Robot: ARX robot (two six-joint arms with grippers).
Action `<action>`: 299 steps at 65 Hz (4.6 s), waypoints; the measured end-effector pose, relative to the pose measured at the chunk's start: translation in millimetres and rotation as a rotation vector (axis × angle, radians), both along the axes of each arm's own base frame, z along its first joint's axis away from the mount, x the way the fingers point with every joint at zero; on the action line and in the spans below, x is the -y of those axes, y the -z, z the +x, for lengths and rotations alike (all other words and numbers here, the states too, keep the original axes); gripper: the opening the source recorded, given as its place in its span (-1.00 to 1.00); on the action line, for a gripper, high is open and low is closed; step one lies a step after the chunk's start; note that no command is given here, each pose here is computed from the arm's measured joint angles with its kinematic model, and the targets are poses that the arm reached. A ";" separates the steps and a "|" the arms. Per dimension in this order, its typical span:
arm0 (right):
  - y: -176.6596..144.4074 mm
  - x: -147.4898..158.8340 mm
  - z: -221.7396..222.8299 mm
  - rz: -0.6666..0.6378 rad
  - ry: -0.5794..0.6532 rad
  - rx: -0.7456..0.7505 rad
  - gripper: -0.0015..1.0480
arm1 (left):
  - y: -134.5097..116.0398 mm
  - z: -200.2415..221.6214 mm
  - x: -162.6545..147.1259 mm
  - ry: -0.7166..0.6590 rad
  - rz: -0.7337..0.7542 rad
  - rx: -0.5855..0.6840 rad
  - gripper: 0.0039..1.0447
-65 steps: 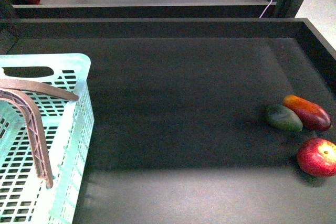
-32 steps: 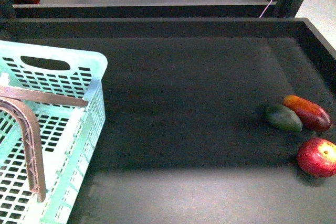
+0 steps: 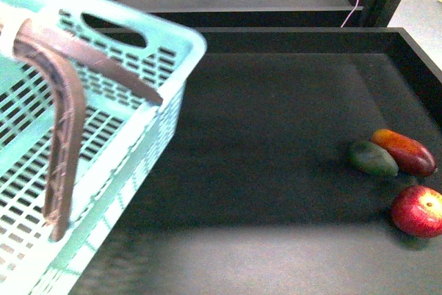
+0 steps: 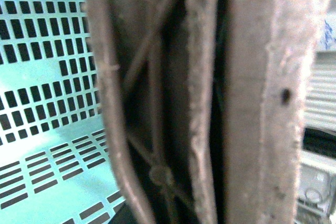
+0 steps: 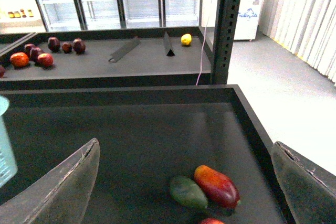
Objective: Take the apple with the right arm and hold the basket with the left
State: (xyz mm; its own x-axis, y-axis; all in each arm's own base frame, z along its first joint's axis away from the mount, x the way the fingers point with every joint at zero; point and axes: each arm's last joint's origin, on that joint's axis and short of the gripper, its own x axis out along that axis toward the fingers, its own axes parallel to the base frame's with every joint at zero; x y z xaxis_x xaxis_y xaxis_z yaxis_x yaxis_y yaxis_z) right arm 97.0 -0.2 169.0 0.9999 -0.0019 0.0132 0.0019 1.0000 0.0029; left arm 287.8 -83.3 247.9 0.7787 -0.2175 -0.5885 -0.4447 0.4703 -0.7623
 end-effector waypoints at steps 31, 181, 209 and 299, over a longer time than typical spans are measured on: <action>-0.1 0.0 0.0 0.000 0.000 0.000 0.83 | -9.6 -12.2 115.4 0.354 0.021 -0.018 -0.72; 181.5 51.0 210.2 -0.053 0.232 -1.038 0.83 | -17.0 -22.1 131.2 0.482 0.070 0.016 -0.72; 210.7 43.4 236.0 -0.055 0.229 -1.109 0.83 | -17.0 -22.0 131.2 0.481 0.070 0.016 -0.72; -10.6 77.4 200.8 0.070 0.232 -0.565 0.52 | -17.1 -22.0 131.2 0.482 0.069 0.016 -0.72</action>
